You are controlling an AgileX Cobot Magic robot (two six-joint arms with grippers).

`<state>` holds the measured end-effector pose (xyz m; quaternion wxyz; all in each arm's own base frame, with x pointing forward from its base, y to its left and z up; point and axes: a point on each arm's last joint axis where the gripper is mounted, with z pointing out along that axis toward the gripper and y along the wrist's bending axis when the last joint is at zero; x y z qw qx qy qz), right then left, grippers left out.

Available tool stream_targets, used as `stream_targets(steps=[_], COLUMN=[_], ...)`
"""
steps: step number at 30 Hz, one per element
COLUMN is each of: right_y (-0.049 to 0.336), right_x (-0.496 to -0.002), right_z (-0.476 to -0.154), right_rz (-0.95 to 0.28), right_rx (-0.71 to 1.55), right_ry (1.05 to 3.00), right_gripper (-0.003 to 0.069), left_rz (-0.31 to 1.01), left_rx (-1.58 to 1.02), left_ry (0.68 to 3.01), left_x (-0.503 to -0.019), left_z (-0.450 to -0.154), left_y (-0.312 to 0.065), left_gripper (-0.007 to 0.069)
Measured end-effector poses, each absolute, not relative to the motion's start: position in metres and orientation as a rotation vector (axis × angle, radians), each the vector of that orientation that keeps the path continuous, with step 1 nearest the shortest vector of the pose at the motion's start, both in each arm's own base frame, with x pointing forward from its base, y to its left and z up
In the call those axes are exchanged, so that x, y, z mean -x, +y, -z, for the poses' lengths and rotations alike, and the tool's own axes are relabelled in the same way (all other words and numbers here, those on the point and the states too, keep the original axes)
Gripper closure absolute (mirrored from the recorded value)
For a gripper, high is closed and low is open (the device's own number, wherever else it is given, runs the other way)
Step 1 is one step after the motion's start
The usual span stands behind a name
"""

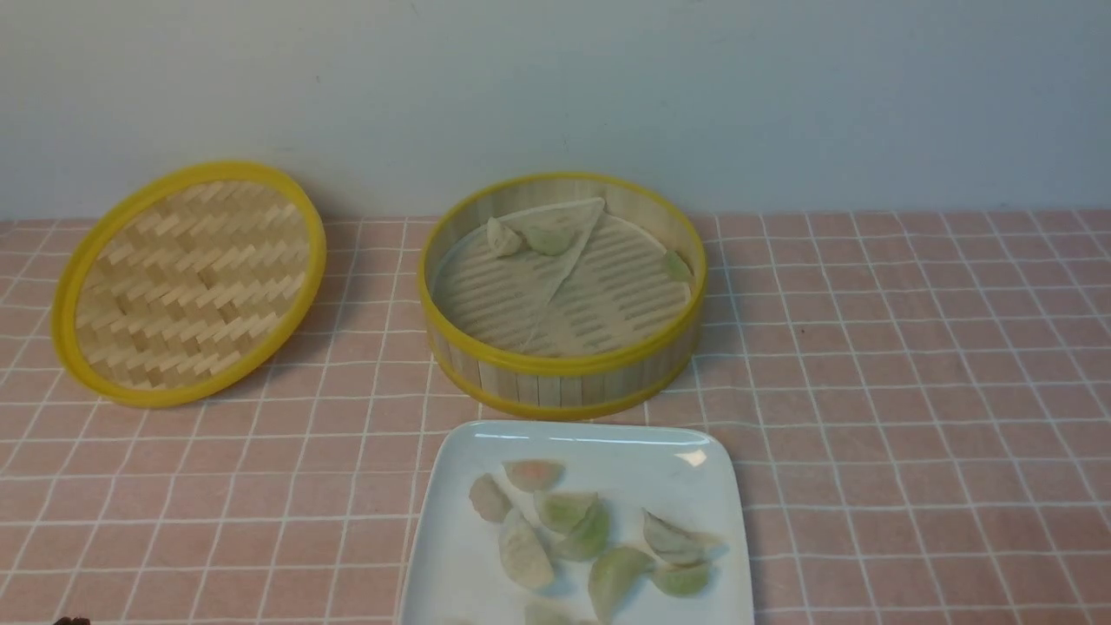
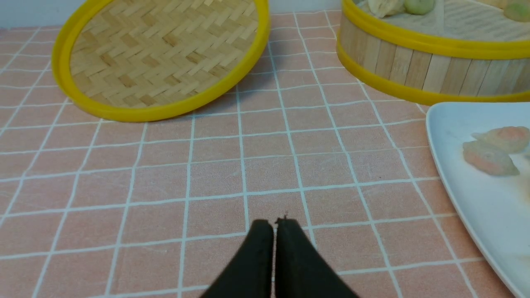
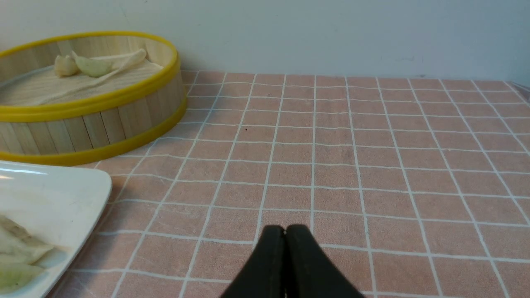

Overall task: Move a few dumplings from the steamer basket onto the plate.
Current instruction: Use the right arm to grab a dumpling from inside the steamer

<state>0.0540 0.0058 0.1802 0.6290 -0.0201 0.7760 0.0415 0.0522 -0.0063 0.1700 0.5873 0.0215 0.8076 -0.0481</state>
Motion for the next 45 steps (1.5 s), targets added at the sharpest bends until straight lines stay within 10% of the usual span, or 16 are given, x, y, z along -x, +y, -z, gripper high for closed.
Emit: stream_targets(steps=[6, 11, 21, 30, 37, 45], right_y=[0.008, 0.003, -0.006, 0.031, 0.048, 0.109], right_x=[-0.055, -0.056, -0.054, -0.096, -0.199, -0.283], right_z=[-0.185, -0.206, -0.221, -0.331, -0.331, -0.339], right_rz=[-0.243, -0.657, -0.773, -0.55, -0.421, -0.328], right_rx=[-0.085, -0.517, -0.682, -0.087, 0.164, 0.399], right_ry=[1.716, 1.423, 1.236, 1.865, 2.481, 2.605], right_gripper=[0.0673, 0.0673, 0.0673, 0.0672, 0.0672, 0.067], left_rz=[0.112, 0.112, 0.112, 0.112, 0.112, 0.112], left_rx=[-0.05, -0.05, -0.05, -0.05, -0.05, -0.05], left_ry=[1.882, 1.882, 1.882, 1.882, 1.882, 1.882], left_x=[-0.052, -0.052, -0.052, -0.052, -0.052, -0.052], left_z=[-0.17, -0.17, -0.17, -0.17, -0.17, -0.17], left_y=[-0.006, -0.006, -0.006, -0.006, -0.006, -0.006], left_gripper=[0.0631, 0.0631, 0.0631, 0.0631, 0.0631, 0.0631])
